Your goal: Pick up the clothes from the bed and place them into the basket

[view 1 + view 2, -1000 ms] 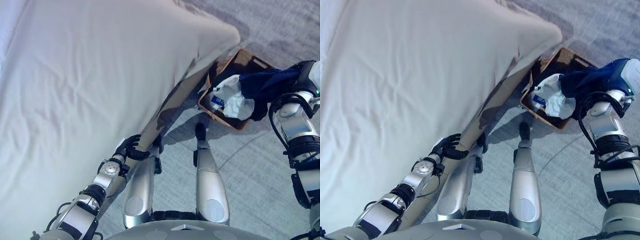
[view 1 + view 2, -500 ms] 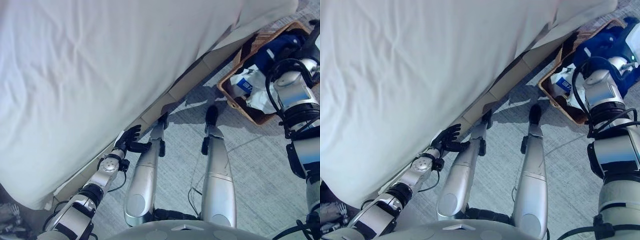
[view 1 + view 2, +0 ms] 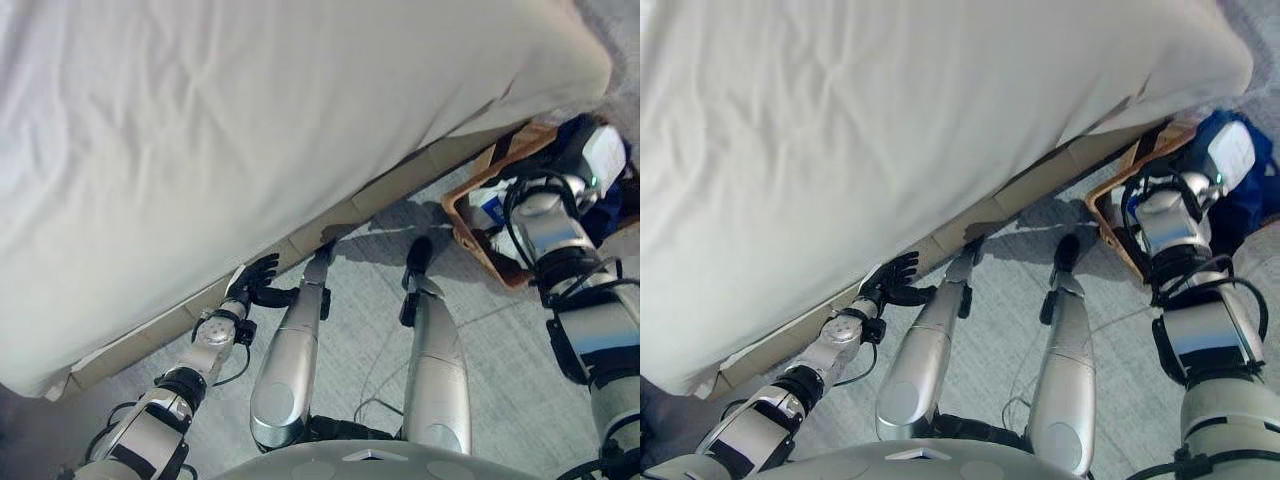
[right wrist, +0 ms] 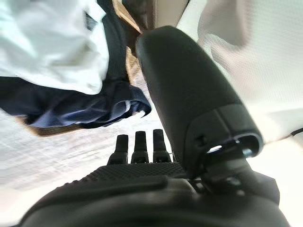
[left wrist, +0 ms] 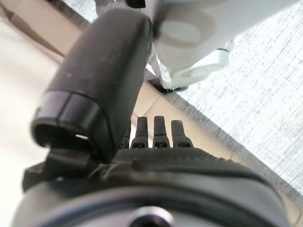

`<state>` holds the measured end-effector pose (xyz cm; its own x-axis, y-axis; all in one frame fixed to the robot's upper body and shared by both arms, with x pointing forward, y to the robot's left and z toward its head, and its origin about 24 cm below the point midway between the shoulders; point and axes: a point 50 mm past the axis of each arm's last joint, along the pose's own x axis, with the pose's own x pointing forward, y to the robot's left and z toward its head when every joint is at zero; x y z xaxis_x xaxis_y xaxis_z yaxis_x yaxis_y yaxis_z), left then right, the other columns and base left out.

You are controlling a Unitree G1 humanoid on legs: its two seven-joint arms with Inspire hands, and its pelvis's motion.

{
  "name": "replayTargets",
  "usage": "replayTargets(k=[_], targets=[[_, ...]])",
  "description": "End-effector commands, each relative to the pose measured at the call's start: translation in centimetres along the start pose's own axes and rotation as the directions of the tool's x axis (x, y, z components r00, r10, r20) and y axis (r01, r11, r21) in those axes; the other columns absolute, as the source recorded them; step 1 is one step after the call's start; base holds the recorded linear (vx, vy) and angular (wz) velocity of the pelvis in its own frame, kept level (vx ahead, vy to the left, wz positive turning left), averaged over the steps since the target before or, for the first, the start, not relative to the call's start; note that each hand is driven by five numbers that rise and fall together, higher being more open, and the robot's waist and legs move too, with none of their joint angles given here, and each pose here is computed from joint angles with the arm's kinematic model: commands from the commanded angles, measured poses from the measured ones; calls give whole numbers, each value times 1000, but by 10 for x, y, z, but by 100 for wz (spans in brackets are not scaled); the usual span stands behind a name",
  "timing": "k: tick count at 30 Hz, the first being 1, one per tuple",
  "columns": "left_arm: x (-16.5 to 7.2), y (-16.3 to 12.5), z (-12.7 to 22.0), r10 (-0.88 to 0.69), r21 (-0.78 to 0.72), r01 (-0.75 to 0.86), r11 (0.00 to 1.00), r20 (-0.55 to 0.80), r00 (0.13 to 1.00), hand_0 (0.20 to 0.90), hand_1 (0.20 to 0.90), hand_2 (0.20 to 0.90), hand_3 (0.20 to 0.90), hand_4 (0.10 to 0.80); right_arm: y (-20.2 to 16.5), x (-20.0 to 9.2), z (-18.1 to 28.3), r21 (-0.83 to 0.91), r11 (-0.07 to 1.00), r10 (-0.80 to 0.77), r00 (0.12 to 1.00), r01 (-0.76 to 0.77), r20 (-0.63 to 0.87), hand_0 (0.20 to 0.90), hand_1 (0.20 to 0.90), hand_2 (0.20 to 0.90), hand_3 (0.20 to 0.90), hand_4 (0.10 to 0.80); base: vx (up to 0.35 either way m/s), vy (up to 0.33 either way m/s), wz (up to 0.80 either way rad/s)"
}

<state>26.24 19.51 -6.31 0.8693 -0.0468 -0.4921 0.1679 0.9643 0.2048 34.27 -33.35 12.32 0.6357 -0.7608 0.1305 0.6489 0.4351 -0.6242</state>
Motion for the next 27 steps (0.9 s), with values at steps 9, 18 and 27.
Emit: replayTargets(k=[9,18,27], targets=[[-46,29,-91,106,-1,-112,994,-315,943,900,900,900,900,800,-40,-29,2,429,902,-164,957,48,238,900,900,900,900,800,207,190,-6],[-86,19,-147,64,33,-55,998,-528,847,900,900,900,900,800,49,-120,-121,367,640,700,709,-675,84,900,900,900,900,800,192,81,-23],[-79,-4,-146,-57,-34,47,998,-532,845,900,900,900,900,800,77,-238,-238,197,424,854,317,-884,-412,900,900,900,900,800,64,23,-7]])
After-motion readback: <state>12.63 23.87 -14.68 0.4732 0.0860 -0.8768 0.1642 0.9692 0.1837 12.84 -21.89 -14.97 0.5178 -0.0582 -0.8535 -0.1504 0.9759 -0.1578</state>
